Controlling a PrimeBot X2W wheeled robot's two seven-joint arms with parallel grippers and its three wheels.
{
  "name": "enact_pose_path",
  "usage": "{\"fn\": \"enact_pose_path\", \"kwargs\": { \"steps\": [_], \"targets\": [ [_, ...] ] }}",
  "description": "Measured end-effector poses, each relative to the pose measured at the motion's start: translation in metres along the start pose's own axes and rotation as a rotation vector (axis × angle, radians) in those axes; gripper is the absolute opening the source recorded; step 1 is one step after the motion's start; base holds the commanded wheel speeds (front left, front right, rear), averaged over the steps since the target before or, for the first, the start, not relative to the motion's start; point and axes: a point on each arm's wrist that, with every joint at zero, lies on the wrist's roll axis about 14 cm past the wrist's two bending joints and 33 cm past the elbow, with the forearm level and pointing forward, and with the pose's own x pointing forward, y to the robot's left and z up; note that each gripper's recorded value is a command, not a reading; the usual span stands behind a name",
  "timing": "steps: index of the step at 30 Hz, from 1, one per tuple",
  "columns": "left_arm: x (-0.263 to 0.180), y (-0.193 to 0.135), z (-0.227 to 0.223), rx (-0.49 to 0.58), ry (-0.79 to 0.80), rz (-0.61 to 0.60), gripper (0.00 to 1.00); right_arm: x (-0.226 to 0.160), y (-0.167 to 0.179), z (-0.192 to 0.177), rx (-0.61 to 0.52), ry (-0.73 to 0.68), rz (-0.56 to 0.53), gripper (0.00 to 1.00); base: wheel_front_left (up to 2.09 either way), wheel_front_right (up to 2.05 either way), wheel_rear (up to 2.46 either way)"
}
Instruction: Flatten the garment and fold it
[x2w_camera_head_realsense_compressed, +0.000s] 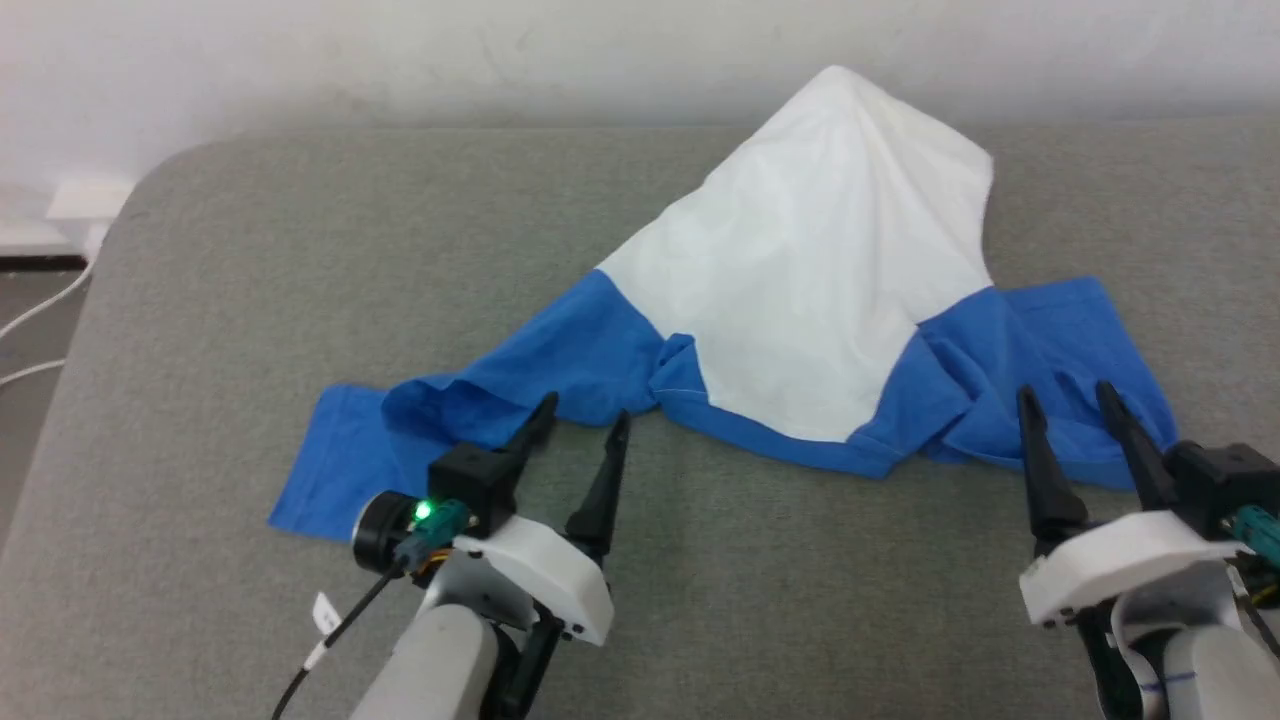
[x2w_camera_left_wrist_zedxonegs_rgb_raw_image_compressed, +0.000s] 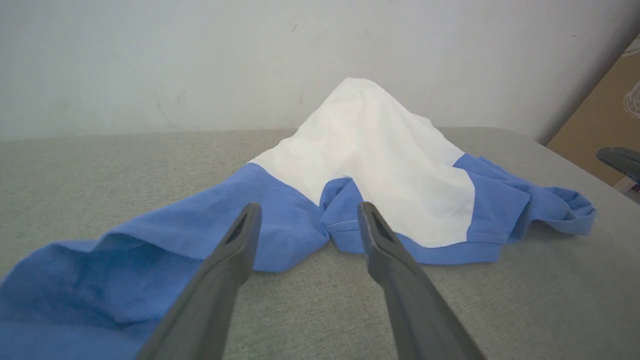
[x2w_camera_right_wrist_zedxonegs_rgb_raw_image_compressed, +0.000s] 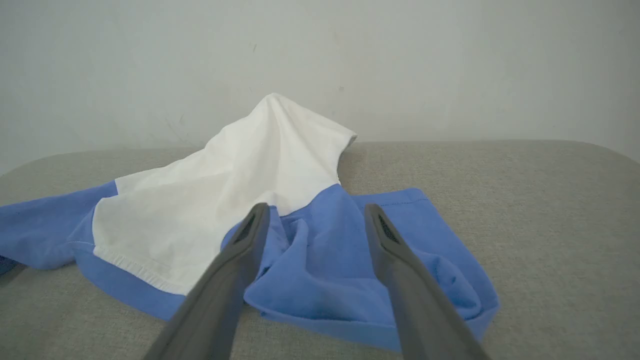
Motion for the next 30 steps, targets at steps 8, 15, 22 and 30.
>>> {"fn": "enact_pose_path", "kwargs": {
  "steps": [8, 15, 22, 30],
  "targets": [
    [0.025, -0.054, -0.017, 0.057, 0.127, -0.201, 1.0, -0.03, -0.025, 0.008, 0.053, -0.024, -0.079, 1.0, 0.0, 0.0, 0.0],
    [0.047, -0.059, -0.053, 0.087, 0.353, -0.224, 1.0, -0.036, -0.031, 0.001, 0.071, -0.004, -0.102, 1.0, 0.0, 0.0, 0.0],
    [0.066, -0.053, -0.077, 0.094, 0.508, -0.192, 1.0, -0.033, -0.033, -0.012, 0.087, 0.029, -0.11, 1.0, 0.0, 0.0, 0.0],
    [0.067, -0.062, -0.093, 0.11, 0.661, -0.235, 0.0, -0.035, -0.038, -0.018, 0.088, 0.049, -0.127, 1.0, 0.0, 0.0, 0.0]
  ]
}}
